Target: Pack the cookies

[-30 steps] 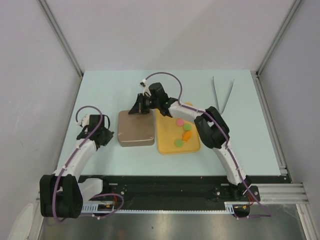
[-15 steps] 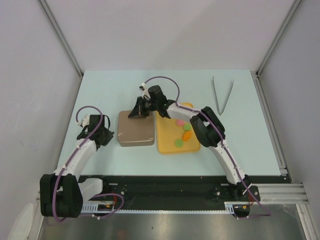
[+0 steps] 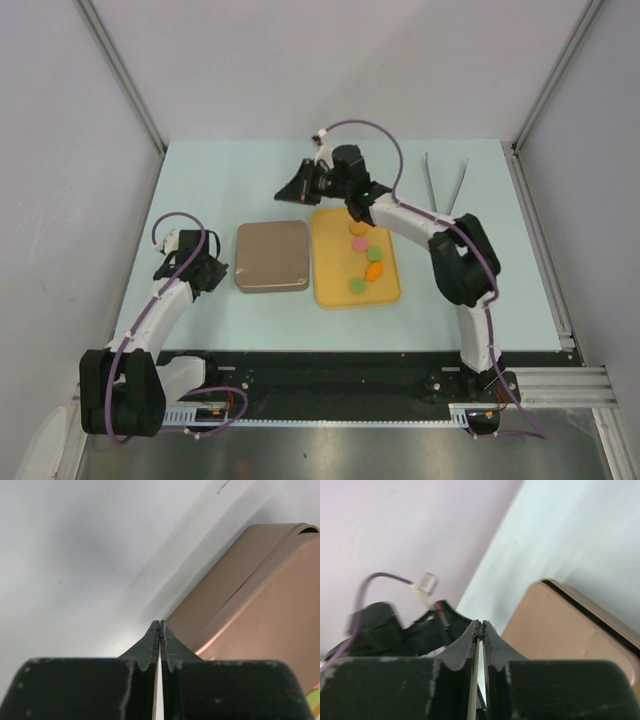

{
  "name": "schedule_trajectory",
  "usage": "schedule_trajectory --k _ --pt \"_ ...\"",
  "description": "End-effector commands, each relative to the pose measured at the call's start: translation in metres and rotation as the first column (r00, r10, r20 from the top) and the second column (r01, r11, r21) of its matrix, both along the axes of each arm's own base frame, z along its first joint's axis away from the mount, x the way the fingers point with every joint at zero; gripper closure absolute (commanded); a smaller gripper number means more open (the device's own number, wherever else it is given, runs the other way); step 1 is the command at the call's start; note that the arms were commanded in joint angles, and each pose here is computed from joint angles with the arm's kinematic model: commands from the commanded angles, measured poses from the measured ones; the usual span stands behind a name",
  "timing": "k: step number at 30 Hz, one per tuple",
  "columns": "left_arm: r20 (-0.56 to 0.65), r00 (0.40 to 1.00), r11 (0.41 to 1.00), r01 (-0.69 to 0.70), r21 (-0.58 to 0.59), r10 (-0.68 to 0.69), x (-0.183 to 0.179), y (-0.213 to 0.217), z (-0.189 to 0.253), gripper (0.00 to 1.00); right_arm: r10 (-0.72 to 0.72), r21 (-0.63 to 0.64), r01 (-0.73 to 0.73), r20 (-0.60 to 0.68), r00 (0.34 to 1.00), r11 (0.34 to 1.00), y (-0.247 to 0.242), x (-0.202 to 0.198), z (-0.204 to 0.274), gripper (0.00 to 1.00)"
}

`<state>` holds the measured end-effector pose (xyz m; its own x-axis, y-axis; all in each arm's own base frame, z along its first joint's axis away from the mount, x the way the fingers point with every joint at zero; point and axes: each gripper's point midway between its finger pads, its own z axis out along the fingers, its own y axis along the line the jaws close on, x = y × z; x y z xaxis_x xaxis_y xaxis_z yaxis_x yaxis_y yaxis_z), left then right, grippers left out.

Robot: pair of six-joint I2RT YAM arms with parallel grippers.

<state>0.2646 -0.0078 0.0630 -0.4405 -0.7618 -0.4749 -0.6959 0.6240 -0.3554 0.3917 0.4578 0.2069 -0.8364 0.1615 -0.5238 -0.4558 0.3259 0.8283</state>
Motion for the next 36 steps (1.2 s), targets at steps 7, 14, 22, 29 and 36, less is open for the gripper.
schedule_trajectory --k 7,14,22,29,36 --pt "0.054 0.998 1.0 0.012 0.008 -0.013 0.008 0.001 0.013 0.96 -0.008 -0.267 0.064 0.206 0.979 0.962 -0.052 -0.046 0.009 0.9" --pt "0.056 0.998 1.0 0.019 0.007 -0.019 0.008 0.001 0.013 0.97 0.091 -0.496 0.009 0.177 0.98 0.868 -0.062 -0.099 -0.064 1.0" --pt "0.055 0.998 1.0 0.022 0.01 -0.023 0.008 0.001 0.013 0.97 0.188 -0.606 -0.027 0.204 0.961 0.795 -0.074 -0.153 -0.095 1.0" --pt "0.052 0.998 1.0 0.027 0.006 -0.028 0.008 0.0 0.012 0.98 0.247 -0.656 -0.077 0.172 0.954 0.751 -0.071 -0.179 -0.127 1.0" --pt "0.051 0.998 1.0 0.029 0.009 -0.029 0.008 0.0 0.012 0.98 0.247 -0.652 -0.077 0.173 0.953 0.754 -0.059 -0.174 -0.148 1.0"
